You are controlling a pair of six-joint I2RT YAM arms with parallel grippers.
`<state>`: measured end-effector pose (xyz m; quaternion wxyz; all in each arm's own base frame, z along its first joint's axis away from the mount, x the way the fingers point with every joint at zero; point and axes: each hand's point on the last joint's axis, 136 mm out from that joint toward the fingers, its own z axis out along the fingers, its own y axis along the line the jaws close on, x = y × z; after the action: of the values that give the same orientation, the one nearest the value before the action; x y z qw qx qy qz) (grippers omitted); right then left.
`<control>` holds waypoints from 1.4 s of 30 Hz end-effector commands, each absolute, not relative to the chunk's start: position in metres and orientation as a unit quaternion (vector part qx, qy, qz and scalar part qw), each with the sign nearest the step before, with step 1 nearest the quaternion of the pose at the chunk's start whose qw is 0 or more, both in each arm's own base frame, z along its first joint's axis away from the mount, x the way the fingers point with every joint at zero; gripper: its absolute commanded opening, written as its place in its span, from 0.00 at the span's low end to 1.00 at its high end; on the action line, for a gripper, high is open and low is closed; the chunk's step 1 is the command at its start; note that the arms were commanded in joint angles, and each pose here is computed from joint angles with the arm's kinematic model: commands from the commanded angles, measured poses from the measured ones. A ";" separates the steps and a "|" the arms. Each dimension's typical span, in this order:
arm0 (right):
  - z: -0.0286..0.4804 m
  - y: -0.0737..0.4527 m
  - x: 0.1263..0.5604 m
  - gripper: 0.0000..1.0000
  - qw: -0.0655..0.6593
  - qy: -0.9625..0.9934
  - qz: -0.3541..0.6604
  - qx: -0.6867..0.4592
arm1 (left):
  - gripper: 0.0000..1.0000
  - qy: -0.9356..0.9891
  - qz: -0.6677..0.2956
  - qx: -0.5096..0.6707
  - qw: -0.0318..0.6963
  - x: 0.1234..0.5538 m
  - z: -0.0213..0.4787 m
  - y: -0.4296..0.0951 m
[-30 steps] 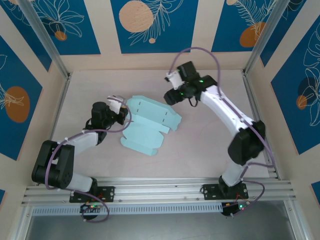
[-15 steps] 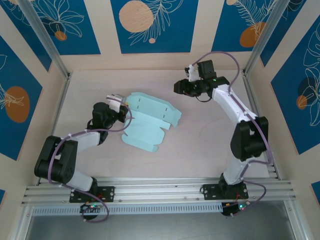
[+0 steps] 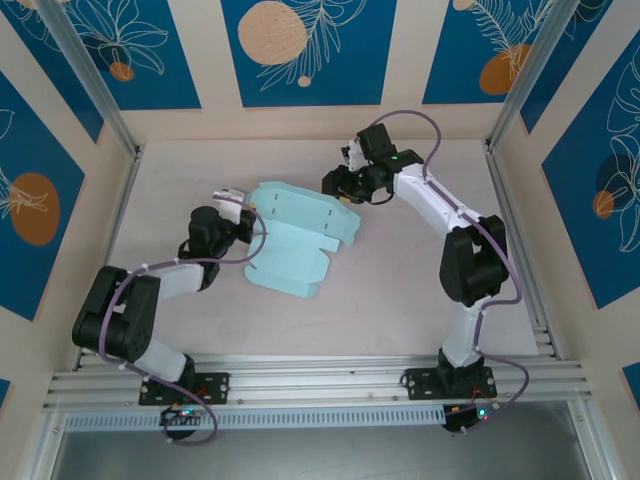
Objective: Fold the paper box
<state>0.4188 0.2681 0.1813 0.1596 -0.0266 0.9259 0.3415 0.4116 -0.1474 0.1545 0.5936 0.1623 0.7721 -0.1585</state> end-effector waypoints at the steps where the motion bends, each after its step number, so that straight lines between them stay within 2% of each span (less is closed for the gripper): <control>1: 0.184 0.273 0.404 0.46 0.148 0.925 0.349 -0.011 | 0.00 0.763 -0.160 0.146 0.609 0.413 0.158 -0.148; 13: 0.197 0.275 0.406 0.49 0.172 0.918 0.356 0.007 | 0.00 0.753 -0.152 0.116 0.630 0.415 0.161 -0.150; 22: 0.203 0.283 0.409 0.50 0.177 0.906 0.384 0.007 | 0.00 0.729 -0.158 0.044 0.664 0.417 0.166 -0.145; 27: 0.207 0.279 0.419 0.53 0.216 0.907 0.362 -0.012 | 0.00 0.731 -0.160 0.028 0.662 0.425 0.166 -0.149; 33: 0.213 0.283 0.438 0.63 0.259 0.901 0.341 -0.065 | 0.00 0.735 -0.161 0.049 0.657 0.427 0.161 -0.157; 42: 0.203 0.280 0.472 0.61 0.220 0.923 0.314 -0.025 | 0.00 0.744 -0.153 0.049 0.649 0.434 0.152 -0.158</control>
<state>0.4719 0.2907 0.2220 0.2526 -0.0384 0.9024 0.3470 0.4262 -0.1524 0.1354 0.6277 0.0514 0.7623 -0.1490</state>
